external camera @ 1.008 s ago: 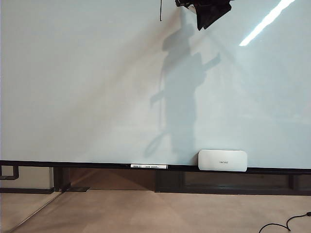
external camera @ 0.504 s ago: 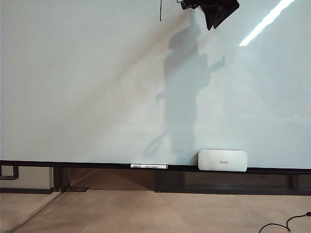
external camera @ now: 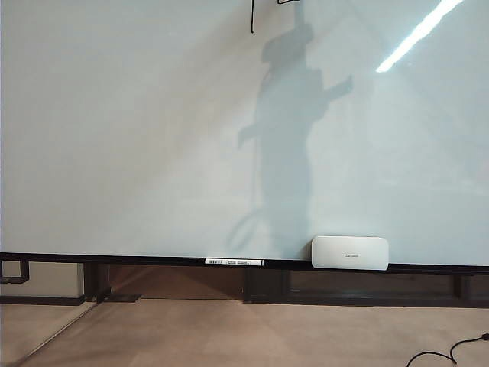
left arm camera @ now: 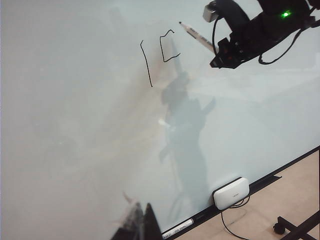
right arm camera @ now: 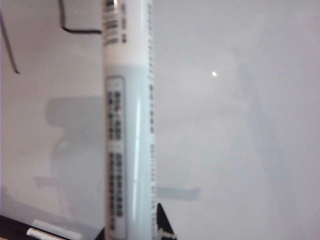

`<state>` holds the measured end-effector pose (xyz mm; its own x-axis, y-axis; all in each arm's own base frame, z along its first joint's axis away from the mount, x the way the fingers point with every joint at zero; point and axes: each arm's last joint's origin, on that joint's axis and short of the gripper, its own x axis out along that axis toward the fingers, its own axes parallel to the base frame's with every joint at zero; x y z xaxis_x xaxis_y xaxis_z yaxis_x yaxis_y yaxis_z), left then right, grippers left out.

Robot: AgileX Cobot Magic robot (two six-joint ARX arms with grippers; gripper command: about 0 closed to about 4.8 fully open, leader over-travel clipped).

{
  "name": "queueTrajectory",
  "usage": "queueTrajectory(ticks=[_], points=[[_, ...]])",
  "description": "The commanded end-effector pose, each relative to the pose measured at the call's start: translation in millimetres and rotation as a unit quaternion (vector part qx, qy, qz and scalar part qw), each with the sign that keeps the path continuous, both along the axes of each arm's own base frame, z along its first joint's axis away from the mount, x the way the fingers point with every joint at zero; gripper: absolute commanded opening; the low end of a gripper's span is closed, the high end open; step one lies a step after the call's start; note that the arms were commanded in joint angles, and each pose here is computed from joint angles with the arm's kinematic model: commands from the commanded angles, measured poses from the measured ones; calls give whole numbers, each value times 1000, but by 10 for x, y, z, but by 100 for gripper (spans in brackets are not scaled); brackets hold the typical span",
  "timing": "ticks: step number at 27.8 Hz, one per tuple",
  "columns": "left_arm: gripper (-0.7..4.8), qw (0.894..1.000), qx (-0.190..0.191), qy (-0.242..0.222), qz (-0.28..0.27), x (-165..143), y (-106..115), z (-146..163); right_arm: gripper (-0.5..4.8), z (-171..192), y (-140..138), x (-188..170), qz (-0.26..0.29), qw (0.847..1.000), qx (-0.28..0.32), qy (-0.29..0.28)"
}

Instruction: Reach to the right to find the marker pen, pick it up, and write the number 19 on the whiteboard.

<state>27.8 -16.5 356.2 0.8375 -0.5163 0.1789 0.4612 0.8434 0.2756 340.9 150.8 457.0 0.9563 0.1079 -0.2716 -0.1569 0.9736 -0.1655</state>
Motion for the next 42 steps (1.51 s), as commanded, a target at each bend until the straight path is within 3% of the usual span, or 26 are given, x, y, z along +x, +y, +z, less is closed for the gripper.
queueTrajectory(ticks=[1, 26, 42], points=[[-5, 1000, -5, -8, 1, -11, 6, 26, -2, -17, 16, 58, 4, 1000, -7, -10], [-5, 1000, -4, -7, 1, -10, 5, 24, -2, -52, 25, 225, -3, 999, -5, -45], [-5, 1000, -3, -7, 2, -10, 6, 24, -2, -138, -4, 304, -3, 1000, -10, -28]])
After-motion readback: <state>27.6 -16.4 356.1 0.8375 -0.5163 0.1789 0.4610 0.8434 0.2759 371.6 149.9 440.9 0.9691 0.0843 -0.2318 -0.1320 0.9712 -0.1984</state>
